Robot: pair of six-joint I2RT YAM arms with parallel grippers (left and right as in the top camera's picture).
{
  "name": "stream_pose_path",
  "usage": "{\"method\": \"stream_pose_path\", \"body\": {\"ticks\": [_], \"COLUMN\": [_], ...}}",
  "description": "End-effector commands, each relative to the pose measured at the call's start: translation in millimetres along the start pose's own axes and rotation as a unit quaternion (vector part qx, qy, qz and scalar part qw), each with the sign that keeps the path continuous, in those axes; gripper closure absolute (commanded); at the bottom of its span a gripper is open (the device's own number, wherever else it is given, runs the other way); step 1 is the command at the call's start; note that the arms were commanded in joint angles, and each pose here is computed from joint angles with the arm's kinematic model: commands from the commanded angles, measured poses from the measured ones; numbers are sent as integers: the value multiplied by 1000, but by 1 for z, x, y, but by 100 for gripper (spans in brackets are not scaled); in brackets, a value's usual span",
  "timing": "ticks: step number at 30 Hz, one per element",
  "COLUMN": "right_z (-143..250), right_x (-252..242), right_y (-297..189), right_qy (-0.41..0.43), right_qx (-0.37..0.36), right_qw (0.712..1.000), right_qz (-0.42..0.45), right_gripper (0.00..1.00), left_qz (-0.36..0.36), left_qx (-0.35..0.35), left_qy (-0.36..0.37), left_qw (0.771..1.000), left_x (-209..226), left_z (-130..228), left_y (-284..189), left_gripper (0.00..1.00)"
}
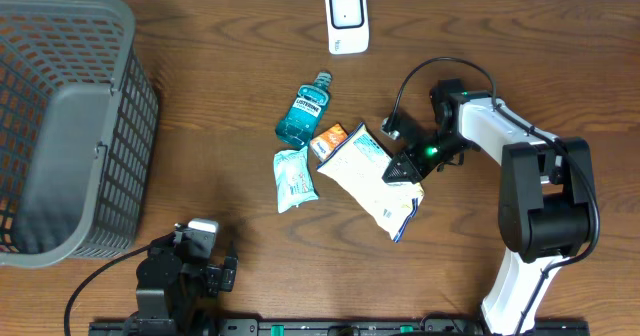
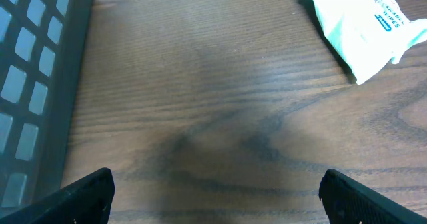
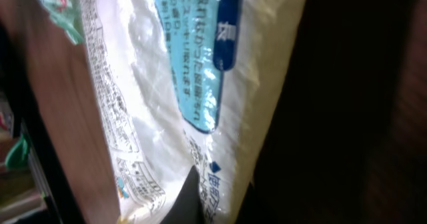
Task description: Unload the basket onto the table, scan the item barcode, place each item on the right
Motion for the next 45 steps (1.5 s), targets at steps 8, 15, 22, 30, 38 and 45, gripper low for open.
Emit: {"method": "stream_pose_path", "body": {"ticks": [8,15,22,30,38,45], "right_z": [-41,-67,-61,-50,-8,10], "right_x": [49,97,114,167,244,269], "right_y": [-31,-82,-108,-152,-198,-208], "right_qy": [35,111,65,-77,-235,-271], "right_qx": [-70,-113,-150,-197,-224,-232], "right_qw": [987,950,942,948,937,929], "right_qz": [-143,-268,-293,-238,-130,-100], "right_gripper": [98,99,98,98,99,98], "left_qz": [7,7,7,7,7,7], "left_qx": [19,19,20,19,19,20], "left_qy": [-3,-3,-3,-3,-3,-3], "left_qw": [1000,1000,1000,1000,1000,1000], "left_x": [-2,-2,-2,-2,-2,-2], "left_z": [9,9,9,9,9,9], "left_y": [2,2,2,2,2,2], "left_gripper": [2,2,2,2,2,2]}}
Point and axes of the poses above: each gripper's point midway between its finger pads, its own y axis out along the fingers, its own x axis along the line the jaws close on, z = x × y, the point moved 5 cm from there along -y, back along the fingers, and after that the axes turned 1 degree about -y, right-handed, at the moved point
